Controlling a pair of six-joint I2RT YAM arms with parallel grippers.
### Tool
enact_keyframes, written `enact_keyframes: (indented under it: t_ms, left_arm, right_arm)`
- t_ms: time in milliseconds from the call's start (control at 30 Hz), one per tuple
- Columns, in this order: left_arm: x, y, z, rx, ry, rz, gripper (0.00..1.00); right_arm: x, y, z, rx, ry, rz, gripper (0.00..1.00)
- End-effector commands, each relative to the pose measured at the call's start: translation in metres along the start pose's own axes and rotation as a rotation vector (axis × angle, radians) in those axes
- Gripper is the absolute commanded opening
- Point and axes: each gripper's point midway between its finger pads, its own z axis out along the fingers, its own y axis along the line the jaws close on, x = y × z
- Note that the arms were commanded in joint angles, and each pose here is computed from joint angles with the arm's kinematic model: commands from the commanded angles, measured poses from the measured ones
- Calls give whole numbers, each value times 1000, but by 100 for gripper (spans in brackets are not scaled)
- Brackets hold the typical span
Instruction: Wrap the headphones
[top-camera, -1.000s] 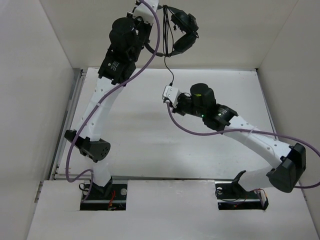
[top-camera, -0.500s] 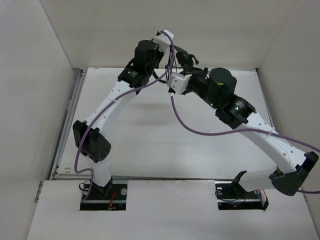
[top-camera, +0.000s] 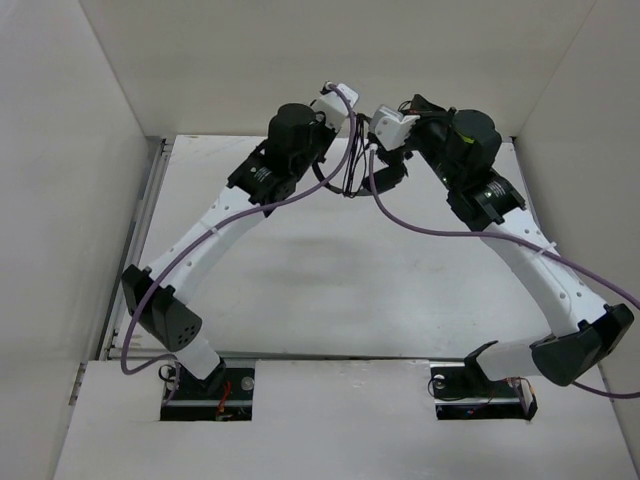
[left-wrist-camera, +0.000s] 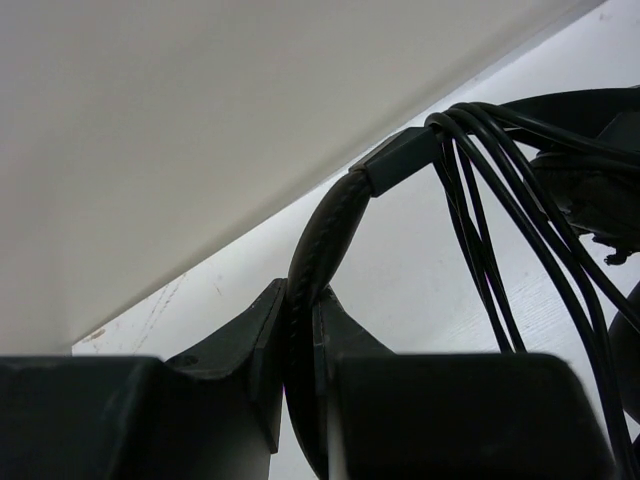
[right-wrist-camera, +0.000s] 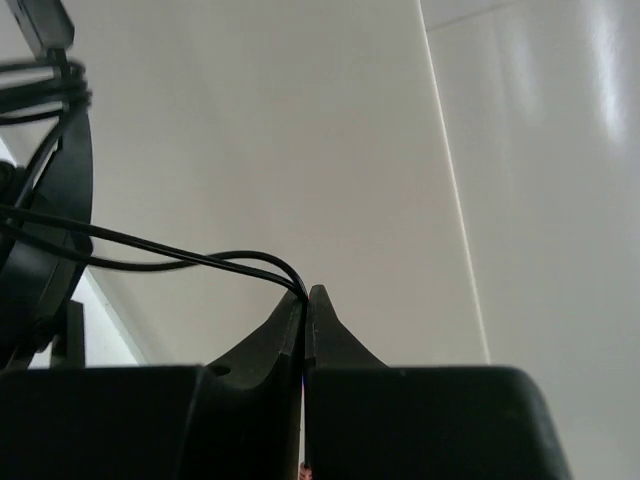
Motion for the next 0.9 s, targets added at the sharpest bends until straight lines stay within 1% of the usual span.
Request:
enact_keyframes:
  t_ms: [0,200,367,733,800,867]
  left_arm:
    - [-46,8,-33,5,-137,-88,1]
    - [-51,-14,-43,94,-143,-85,0]
    - [-53,-24,-52,139,-146,-82,0]
    - [-62,-34,-64,191,-164,-89,0]
    - [-65,-35,-65,199,-171,-100,0]
    - [-67,-37,-66,210,-175,-109,0]
  right_arm:
    - [-7,-30,-7,104,-64,119,0]
    - [-9,-37,4,83,-122,279,0]
    - [-16,-36,12,34,-168,375,0]
    - [-16,17,28,-177,-208,564,0]
    - [-15,27,29,-211,-212,595,6]
    - [-12,34,31,-231,-207,629,19]
